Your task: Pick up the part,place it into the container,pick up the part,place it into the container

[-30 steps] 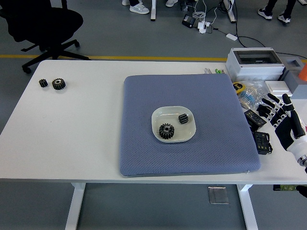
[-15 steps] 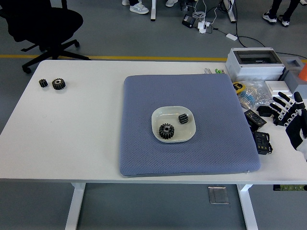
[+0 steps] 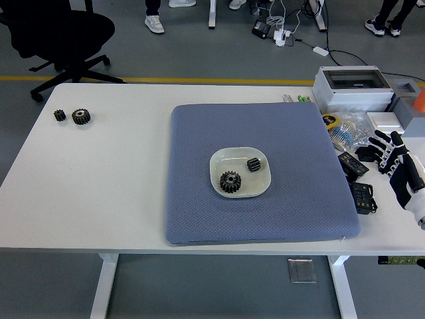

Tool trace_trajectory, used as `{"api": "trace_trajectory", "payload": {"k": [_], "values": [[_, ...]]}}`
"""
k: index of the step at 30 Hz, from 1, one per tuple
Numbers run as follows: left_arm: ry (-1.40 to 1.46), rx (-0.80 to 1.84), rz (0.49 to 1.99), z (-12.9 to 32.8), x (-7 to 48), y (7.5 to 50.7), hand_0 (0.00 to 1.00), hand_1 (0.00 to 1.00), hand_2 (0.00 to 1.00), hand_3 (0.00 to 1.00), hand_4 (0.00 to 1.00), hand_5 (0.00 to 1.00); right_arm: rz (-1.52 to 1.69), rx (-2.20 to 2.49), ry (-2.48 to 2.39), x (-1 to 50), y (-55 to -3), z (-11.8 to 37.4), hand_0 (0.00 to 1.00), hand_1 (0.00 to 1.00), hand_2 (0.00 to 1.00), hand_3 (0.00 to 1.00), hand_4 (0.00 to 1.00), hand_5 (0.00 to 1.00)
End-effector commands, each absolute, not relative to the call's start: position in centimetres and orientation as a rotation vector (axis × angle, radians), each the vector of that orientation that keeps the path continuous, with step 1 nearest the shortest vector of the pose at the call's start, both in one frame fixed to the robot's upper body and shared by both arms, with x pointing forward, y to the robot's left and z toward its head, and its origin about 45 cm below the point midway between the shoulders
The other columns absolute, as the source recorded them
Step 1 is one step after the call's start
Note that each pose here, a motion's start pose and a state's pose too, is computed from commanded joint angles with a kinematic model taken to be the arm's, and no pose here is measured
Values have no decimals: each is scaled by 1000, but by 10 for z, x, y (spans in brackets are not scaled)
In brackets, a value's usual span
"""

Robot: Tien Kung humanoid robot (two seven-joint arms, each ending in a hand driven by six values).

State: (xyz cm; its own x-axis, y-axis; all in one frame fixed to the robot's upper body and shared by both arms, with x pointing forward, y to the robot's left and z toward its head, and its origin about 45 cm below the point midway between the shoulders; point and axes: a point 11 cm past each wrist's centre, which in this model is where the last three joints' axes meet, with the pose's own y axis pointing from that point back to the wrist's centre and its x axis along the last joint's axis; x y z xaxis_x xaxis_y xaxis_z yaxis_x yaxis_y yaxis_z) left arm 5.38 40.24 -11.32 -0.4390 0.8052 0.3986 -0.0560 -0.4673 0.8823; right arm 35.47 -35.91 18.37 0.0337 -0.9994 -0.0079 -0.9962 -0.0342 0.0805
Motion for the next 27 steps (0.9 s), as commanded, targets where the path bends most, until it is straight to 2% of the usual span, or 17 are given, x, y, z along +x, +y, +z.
{"api": "trace_trajectory", "payload": {"k": [1, 10, 27], "values": [[1131, 1174, 1955, -113, 54, 402, 654, 632, 711, 589, 695, 616, -98, 2220, -2155, 355, -358, 184, 998, 998, 994, 998, 998, 998], [1128, 1162, 1960, -113, 58, 402, 654, 630, 711, 589, 695, 619, -217, 2259, -2270, 357, -359, 184, 998, 998, 998, 998, 998, 998], [1122, 1145, 1966, -112, 64, 402, 654, 632, 711, 586, 692, 615, -208, 2239, -2286, 357, -364, 186, 998, 998, 998, 998, 998, 998]]}}
